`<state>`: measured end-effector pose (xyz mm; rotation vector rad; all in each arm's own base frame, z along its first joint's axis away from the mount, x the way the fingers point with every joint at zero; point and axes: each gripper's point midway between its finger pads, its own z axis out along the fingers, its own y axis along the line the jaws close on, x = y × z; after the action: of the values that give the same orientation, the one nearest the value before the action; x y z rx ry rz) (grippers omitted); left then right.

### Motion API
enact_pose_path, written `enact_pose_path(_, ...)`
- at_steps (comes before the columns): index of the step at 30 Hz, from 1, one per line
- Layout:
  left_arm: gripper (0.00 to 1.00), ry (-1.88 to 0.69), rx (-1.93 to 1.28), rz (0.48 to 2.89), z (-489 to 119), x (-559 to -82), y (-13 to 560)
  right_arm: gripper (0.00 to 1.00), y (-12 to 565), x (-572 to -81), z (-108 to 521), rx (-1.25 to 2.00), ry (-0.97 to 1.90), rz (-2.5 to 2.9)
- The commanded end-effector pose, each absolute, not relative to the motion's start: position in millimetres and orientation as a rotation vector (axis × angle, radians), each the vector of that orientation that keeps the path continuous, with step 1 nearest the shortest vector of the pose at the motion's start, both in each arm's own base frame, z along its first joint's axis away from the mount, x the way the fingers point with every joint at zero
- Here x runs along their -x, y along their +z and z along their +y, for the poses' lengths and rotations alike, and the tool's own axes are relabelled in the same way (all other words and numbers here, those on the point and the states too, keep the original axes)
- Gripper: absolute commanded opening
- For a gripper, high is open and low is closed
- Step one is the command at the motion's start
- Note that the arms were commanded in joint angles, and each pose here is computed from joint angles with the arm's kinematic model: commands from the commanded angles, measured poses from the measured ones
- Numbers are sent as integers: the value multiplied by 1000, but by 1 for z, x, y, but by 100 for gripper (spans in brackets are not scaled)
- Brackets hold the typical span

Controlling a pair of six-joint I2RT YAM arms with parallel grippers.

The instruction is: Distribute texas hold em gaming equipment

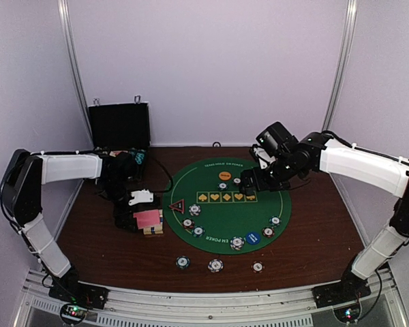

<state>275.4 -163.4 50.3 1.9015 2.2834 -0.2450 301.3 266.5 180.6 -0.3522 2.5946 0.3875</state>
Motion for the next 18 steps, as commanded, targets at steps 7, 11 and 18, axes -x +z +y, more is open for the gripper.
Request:
enact_pose_path(7, 98, -233, -1917, 2249, -171, -288, 43, 100, 192, -298, 267, 352, 387, 2571)
enact_pose_path(11, 98, -242, -1929, 2247, -173, -288, 39, 100, 193, -297, 266, 351, 389, 2569)
enact_pose_path(18, 98, -243, -1946, 2251, -173, -290, 33, 99, 194, -295, 264, 353, 393, 2569)
